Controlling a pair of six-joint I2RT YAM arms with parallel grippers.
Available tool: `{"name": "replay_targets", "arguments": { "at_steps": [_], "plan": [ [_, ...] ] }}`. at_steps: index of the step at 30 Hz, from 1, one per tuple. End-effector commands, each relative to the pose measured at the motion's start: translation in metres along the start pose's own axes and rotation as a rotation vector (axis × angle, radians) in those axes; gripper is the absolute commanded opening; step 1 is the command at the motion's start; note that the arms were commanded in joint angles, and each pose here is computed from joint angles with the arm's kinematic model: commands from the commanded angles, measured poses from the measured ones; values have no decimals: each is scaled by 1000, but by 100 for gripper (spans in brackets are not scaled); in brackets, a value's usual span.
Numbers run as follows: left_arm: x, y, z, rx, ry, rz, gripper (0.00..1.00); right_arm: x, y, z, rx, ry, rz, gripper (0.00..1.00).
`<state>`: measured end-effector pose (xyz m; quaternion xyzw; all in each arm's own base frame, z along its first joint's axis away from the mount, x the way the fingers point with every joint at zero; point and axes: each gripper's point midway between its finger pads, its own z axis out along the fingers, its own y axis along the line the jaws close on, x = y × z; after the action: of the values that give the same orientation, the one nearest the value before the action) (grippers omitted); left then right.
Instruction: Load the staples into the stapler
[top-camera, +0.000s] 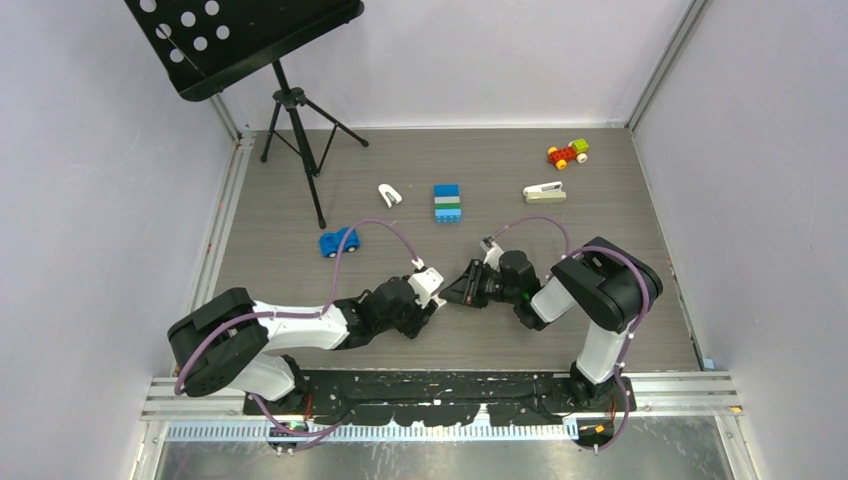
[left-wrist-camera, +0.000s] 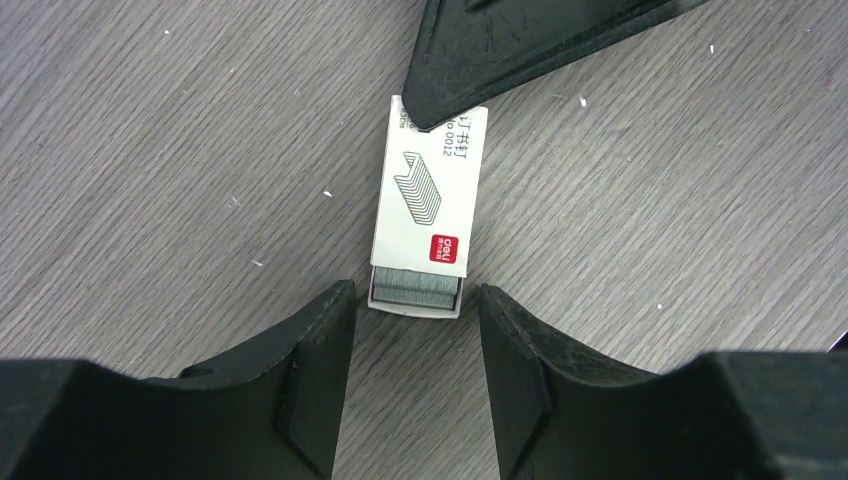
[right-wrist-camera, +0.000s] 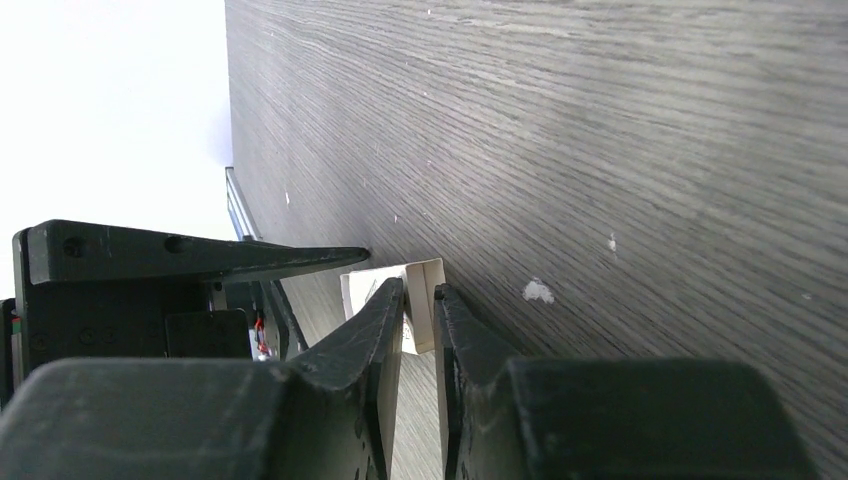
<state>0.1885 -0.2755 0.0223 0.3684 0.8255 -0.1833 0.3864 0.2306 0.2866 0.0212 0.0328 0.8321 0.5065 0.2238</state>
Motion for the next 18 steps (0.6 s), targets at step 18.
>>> {"name": "replay_targets", "arguments": {
  "at_steps": [18],
  "plan": [
    [6, -2, -3, 20, 20, 4, 37, 5, -16, -3, 28, 1, -13, 14]
  ]
}}
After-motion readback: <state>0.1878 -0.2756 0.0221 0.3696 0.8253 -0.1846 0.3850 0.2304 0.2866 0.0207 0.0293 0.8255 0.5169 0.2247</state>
